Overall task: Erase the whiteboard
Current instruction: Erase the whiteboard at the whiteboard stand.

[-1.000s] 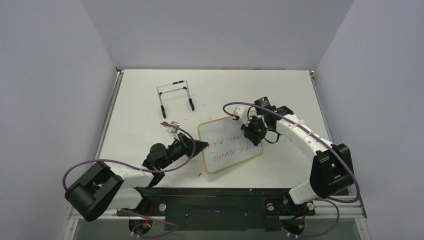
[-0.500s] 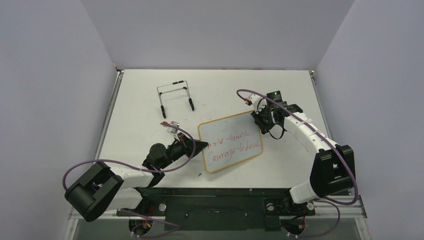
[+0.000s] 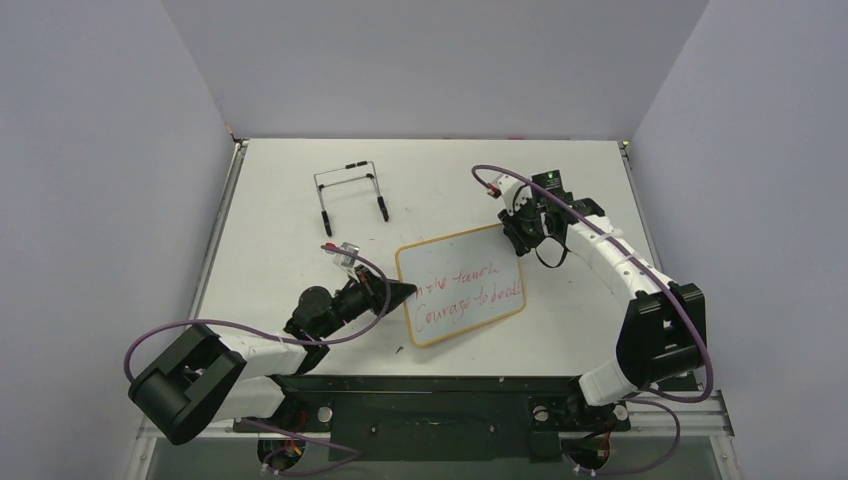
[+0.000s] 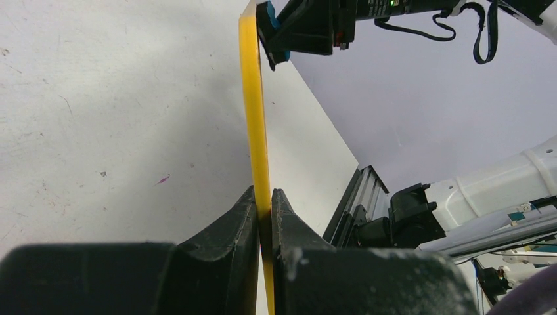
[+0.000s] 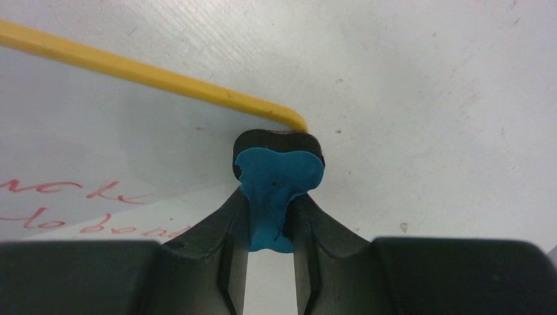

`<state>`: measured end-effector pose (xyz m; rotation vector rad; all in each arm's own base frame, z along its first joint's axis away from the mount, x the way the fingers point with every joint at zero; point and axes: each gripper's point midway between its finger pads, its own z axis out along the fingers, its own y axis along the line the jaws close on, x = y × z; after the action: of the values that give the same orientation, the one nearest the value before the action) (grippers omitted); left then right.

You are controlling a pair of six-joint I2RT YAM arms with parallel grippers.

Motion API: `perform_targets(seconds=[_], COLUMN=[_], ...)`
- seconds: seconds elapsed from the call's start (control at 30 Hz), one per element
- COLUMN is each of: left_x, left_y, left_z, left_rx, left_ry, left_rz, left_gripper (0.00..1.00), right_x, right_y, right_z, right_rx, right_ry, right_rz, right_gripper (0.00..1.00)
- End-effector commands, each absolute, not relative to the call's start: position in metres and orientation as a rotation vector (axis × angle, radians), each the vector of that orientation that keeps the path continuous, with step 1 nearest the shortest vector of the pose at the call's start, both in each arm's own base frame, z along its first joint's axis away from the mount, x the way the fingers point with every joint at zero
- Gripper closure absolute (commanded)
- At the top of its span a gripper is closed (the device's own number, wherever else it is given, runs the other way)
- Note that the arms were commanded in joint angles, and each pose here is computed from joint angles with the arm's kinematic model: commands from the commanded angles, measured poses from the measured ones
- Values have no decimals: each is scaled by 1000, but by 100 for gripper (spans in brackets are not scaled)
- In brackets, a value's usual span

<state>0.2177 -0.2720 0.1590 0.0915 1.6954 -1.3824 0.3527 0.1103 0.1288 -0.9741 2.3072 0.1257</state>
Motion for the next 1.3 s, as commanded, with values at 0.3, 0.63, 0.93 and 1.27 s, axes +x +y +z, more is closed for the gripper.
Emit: perform_targets(seconds=[0.3,0.63,0.93,1.27], left_x=[213,215,224,240], left_y=[-277,-276,-273,-286], left_z=[198,200,203,197], left_rx=[176,137,84,31], left_ry=[1524,1516,1509,1551], left_rz=[-1463,-1481,-1452,-1444], left_gripper=[100,100,100,100], right_x=[271,350,299,276], right_y=[149,164,189,249], right_z=[99,171,127,170], right_rx=[-1396,-1087,-1285,-1571], right_ry=[2311,2162,2151,1870], right_rz=[348,197,331,264], right_gripper=[100,100,100,100])
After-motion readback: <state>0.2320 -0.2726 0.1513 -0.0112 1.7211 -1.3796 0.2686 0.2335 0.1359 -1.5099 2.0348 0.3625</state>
